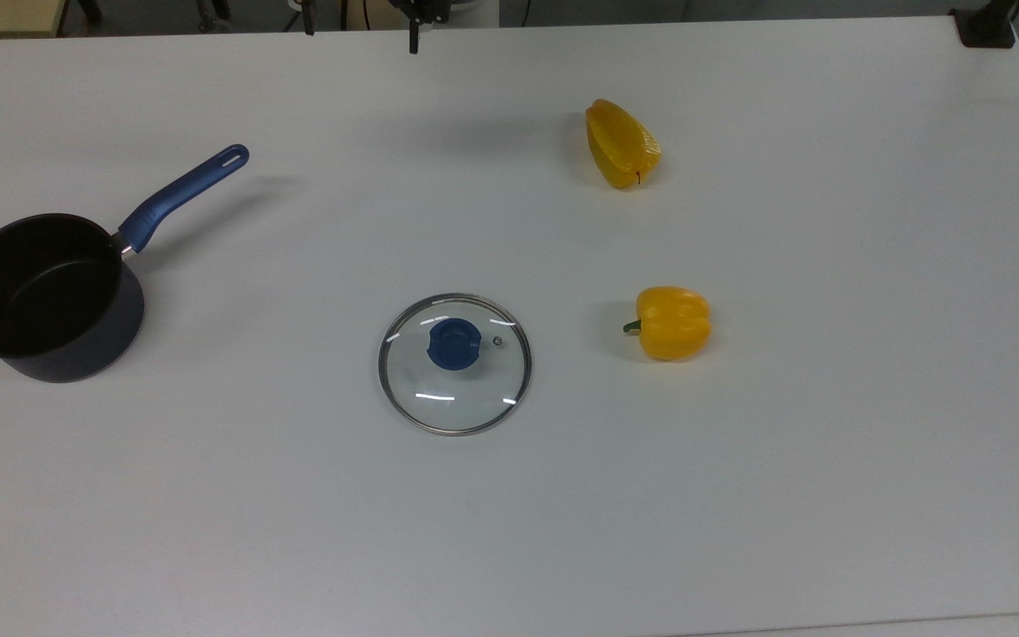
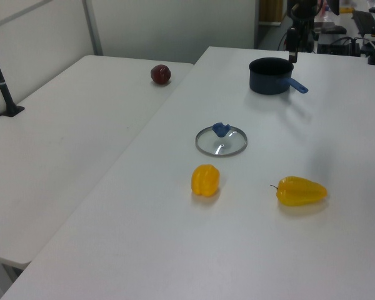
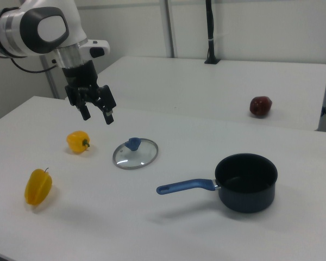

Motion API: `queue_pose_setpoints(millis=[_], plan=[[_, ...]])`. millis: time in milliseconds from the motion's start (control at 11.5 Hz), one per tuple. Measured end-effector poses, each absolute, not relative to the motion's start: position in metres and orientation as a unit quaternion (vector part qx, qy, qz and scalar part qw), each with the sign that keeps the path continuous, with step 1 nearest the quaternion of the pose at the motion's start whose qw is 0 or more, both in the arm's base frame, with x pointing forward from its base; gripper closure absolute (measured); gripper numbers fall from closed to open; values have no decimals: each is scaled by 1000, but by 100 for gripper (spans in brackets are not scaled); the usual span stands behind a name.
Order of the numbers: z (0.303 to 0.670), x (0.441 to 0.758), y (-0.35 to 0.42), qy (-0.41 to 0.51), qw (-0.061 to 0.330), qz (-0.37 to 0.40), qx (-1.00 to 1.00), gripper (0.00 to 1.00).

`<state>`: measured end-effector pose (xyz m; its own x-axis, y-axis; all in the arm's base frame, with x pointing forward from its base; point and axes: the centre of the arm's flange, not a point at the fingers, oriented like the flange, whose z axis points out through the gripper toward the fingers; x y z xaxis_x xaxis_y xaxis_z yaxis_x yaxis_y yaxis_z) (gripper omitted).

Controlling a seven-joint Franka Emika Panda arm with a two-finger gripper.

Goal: Close lid
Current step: 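Move the gripper down toward the glass lid's blue knob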

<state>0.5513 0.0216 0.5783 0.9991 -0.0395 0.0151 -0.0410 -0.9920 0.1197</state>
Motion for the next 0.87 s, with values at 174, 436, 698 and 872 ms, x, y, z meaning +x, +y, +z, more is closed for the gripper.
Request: queue_pose_setpoints(millis=[174, 436, 698, 872], plan=[[577, 552, 22, -20, 60, 5, 998, 0], [577, 553, 22, -20, 60, 9, 998, 0], [568, 571, 26, -17, 54, 44, 997, 0], [544, 596, 32, -16, 39, 71, 997, 0]])
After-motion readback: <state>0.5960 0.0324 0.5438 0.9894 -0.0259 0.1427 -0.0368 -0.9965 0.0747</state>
